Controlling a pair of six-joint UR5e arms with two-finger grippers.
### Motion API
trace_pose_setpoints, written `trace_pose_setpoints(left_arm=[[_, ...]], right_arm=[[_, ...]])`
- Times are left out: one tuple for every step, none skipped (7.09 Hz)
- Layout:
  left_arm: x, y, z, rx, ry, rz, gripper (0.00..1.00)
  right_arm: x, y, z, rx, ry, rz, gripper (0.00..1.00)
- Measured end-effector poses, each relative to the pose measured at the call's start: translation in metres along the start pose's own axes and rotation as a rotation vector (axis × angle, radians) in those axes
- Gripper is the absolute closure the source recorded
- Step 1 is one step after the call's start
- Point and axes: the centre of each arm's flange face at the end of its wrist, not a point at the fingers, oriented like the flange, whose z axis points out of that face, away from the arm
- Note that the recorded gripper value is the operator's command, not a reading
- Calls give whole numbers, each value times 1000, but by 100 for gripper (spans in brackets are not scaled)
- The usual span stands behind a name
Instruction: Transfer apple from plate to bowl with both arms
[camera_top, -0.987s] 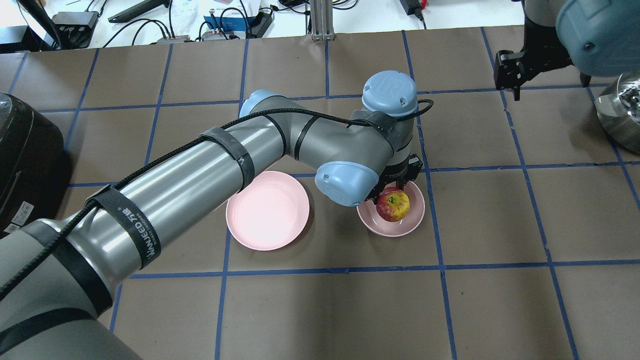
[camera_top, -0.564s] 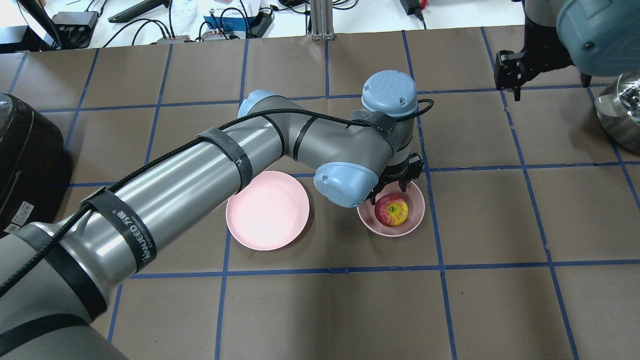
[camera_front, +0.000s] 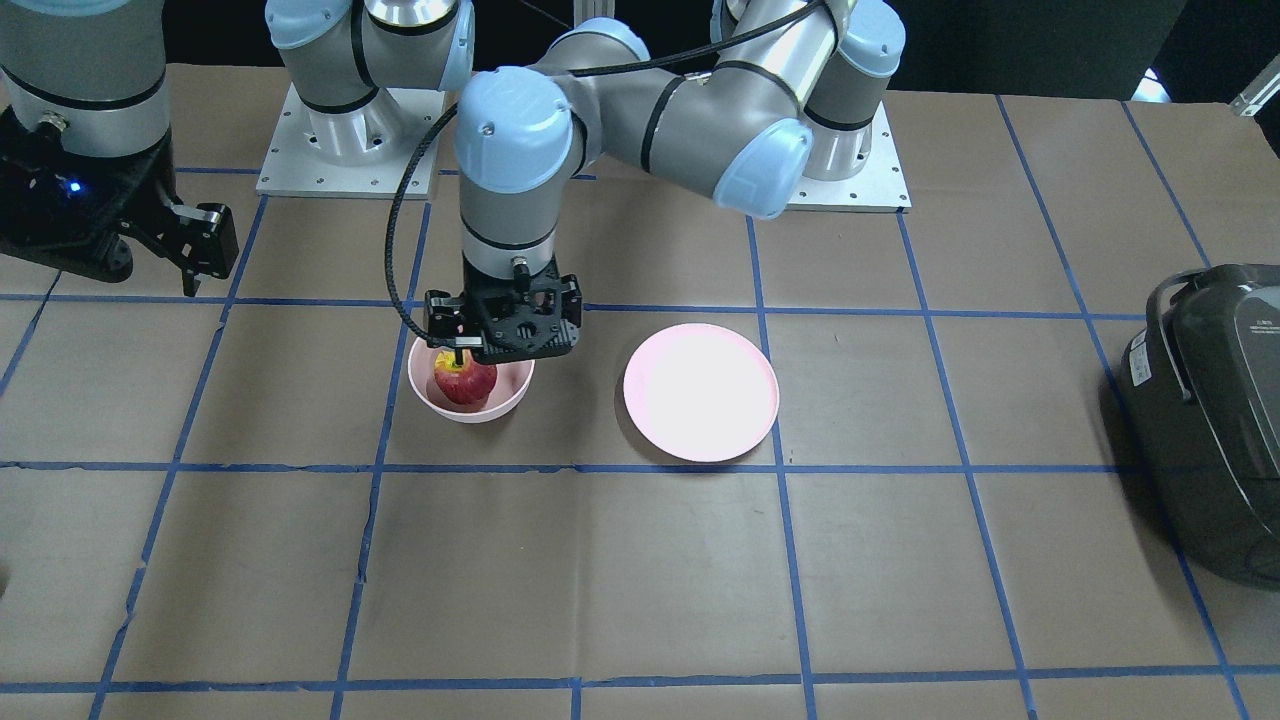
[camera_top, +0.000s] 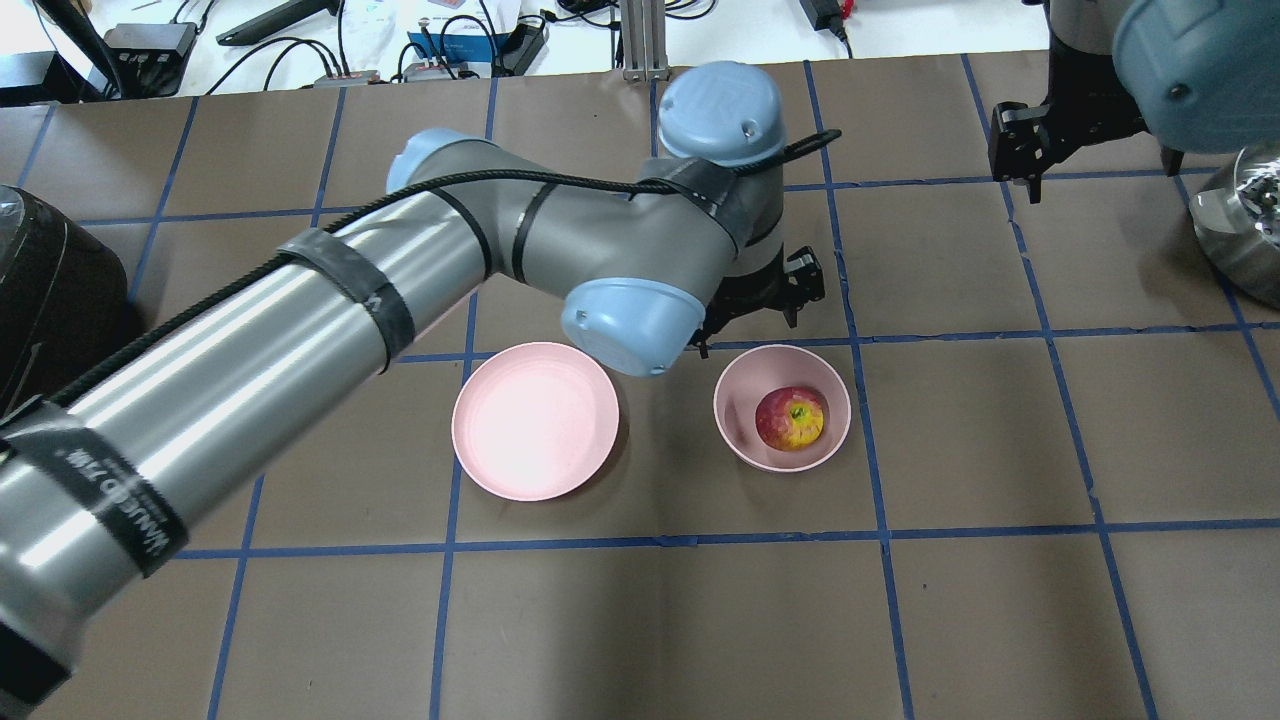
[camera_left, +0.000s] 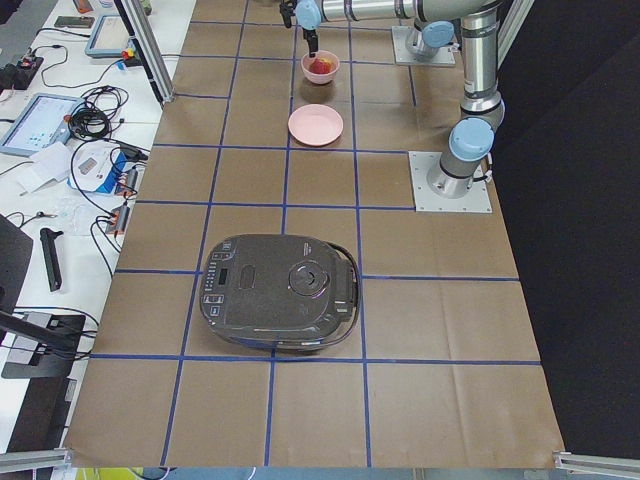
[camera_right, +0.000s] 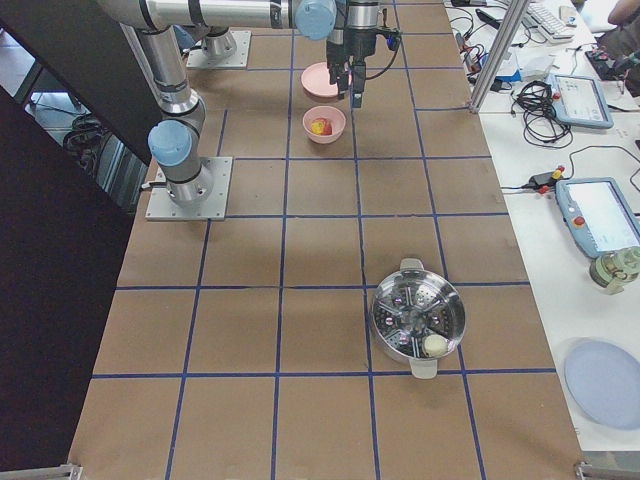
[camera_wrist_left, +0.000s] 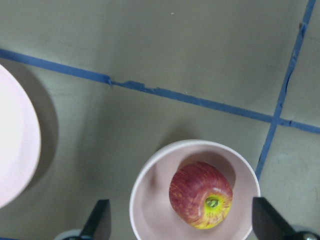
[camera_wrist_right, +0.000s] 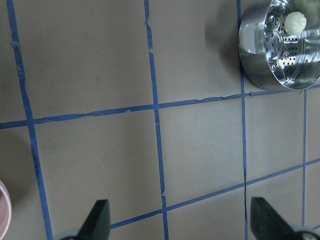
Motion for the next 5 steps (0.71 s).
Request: trace_pose_setpoints(left_arm=[[-31, -15, -38, 5, -2, 46, 0], [-60, -26, -69, 8, -4, 80, 0], [-82, -35, -90, 15, -2, 90, 0], [-95, -40, -104, 27, 1, 100, 0], [-108, -45, -115, 36, 3, 116, 0]], right_arm=[[0, 0, 0, 1, -1, 0, 0], [-1, 0, 0, 2, -2, 1, 0], [-1, 0, -1, 5, -5, 3, 0], [-2, 1, -3, 9, -11, 8, 1], [-3, 1, -5, 16, -25, 14, 1]])
